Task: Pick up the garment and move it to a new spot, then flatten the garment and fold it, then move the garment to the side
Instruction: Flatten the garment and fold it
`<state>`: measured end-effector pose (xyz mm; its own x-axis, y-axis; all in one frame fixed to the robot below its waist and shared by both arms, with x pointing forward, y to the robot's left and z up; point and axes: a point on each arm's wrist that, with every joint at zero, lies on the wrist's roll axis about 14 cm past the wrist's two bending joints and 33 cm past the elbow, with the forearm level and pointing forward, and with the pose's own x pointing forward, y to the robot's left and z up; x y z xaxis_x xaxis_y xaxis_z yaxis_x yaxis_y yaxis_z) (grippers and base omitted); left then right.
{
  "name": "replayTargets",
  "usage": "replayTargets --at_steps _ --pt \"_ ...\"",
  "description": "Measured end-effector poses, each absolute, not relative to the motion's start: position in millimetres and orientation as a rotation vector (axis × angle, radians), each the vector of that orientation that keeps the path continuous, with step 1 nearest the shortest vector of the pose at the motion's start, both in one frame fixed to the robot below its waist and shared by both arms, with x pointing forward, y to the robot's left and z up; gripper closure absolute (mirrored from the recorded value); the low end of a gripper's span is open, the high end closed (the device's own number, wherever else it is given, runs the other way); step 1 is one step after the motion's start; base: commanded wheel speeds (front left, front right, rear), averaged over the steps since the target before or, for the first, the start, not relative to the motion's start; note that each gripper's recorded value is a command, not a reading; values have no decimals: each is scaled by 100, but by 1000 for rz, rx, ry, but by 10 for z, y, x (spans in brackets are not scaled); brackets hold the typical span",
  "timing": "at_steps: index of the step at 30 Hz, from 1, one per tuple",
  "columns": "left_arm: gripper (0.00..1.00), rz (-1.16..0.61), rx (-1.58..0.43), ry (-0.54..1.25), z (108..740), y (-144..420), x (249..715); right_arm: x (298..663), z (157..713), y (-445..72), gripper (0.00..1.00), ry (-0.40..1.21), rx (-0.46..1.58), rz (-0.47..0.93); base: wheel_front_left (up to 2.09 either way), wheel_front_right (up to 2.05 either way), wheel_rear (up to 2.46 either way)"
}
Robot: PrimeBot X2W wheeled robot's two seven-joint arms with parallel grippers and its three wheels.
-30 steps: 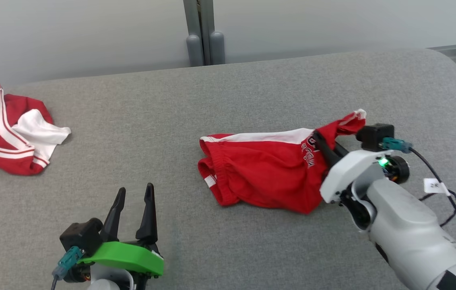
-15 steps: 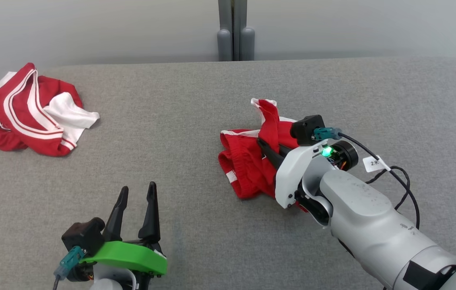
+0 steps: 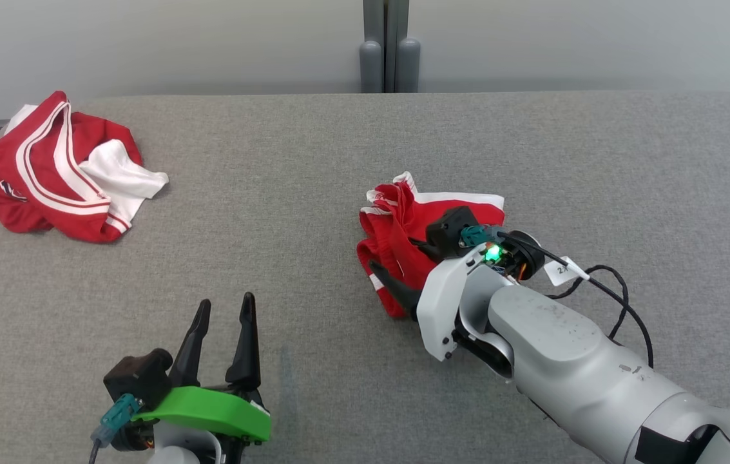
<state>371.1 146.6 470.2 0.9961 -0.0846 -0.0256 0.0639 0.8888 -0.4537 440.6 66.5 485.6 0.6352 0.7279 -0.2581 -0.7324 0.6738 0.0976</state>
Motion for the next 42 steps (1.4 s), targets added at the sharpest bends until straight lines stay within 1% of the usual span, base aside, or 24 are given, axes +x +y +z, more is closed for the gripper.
replayTargets --at_steps 6,11,16,22,23,24,25,26,27,28,29,34,37,42 --pt "0 -92 -469 44 4713 1420 3698 4357 4961 654 0 221 -31 844 0 0 0" --pt "0 -116 -469 45 4723 1343 3686 4380 5077 538 0 167 -7 806 0 0 0" --pt "0 -137 -469 46 4732 1276 3687 4488 5208 335 0 116 41 727 0 0 0" --pt "0 -146 -464 52 4717 1245 3705 4774 5340 -46 0 70 66 595 0 0 0" --pt "0 -145 -464 54 4710 1246 3705 4804 5329 -92 9 71 64 580 0 0 0" --pt "0 -143 -464 56 4703 1251 3704 4836 5315 -139 46 73 63 564 0 0 0" --pt "0 -140 -464 57 4695 1260 3703 4862 5296 -178 55 75 58 552 0 0 0" --pt "0 -137 -464 58 4690 1268 3702 4879 5272 -197 74 80 51 545 0 0 0" --pt "0 -133 -464 59 4684 1281 3701 4893 5244 -206 80 86 44 541 0 0 0" --pt "0 -127 -464 61 4674 1298 3698 4906 5214 -205 95 93 39 539 0 0 0" --pt "0 -122 -464 62 4667 1313 3696 4910 5192 -190 100 97 34 542 0 0 0" --pt "0 -94 -460 61 4653 1406 3707 4832 4928 -6 100 154 -16 599 0 0 0" --pt "0 -65 -460 63 4629 1497 3689 4699 4702 189 100 200 -58 671 0 0 0" --pt "0 -34 -461 62 4613 1596 3682 4492 4596 509 100 217 -54 784 0 0 0"
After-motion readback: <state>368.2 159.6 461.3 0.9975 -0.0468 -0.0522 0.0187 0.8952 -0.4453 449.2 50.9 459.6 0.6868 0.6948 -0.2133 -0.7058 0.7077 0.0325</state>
